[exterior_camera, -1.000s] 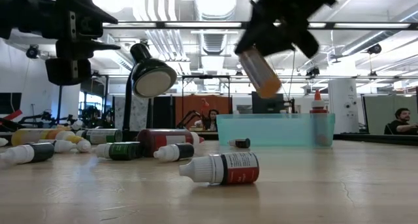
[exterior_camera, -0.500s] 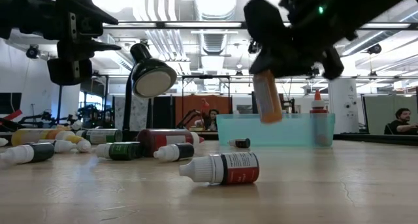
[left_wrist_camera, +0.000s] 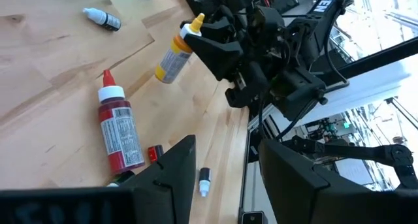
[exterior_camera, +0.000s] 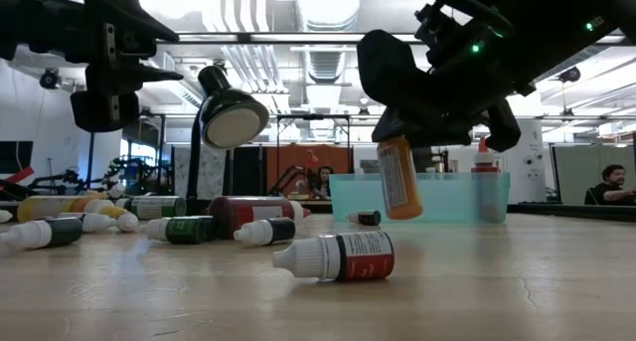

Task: Pick & Place food coloring
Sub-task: Put the large yellow food coloring bottle into the green bin

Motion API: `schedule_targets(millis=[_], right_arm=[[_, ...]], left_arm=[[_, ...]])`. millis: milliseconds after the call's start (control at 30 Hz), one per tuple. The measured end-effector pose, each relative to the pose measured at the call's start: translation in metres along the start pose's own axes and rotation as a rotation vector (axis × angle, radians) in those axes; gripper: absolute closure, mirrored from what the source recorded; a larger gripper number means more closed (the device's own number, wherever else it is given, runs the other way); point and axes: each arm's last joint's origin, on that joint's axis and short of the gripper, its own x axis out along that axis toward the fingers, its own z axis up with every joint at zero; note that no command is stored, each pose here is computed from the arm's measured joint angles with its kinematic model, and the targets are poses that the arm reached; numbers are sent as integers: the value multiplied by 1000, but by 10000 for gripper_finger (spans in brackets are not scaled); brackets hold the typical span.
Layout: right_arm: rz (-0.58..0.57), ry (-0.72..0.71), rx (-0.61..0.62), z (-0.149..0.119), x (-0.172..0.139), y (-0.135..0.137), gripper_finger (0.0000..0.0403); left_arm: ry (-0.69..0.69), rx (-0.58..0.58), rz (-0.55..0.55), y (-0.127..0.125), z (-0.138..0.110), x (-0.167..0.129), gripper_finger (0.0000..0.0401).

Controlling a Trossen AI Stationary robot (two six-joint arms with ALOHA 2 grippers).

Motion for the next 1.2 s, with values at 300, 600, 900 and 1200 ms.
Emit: schedule_targets(millis=[300, 600, 900, 1200], right_arm=[[15, 65, -9, -1, 0, 1, 268], [23, 96, -18, -2, -1, 1, 266], [53, 141, -146, 0, -2, 6, 236], [72, 175, -230, -1, -2, 6, 167]], left_arm=[[7, 3, 15, 1, -1, 0, 261], [7, 3, 14, 1, -1, 0, 261], [7, -5, 14, 1, -1, 0, 261], [7, -5, 14, 1, -1, 0, 261]])
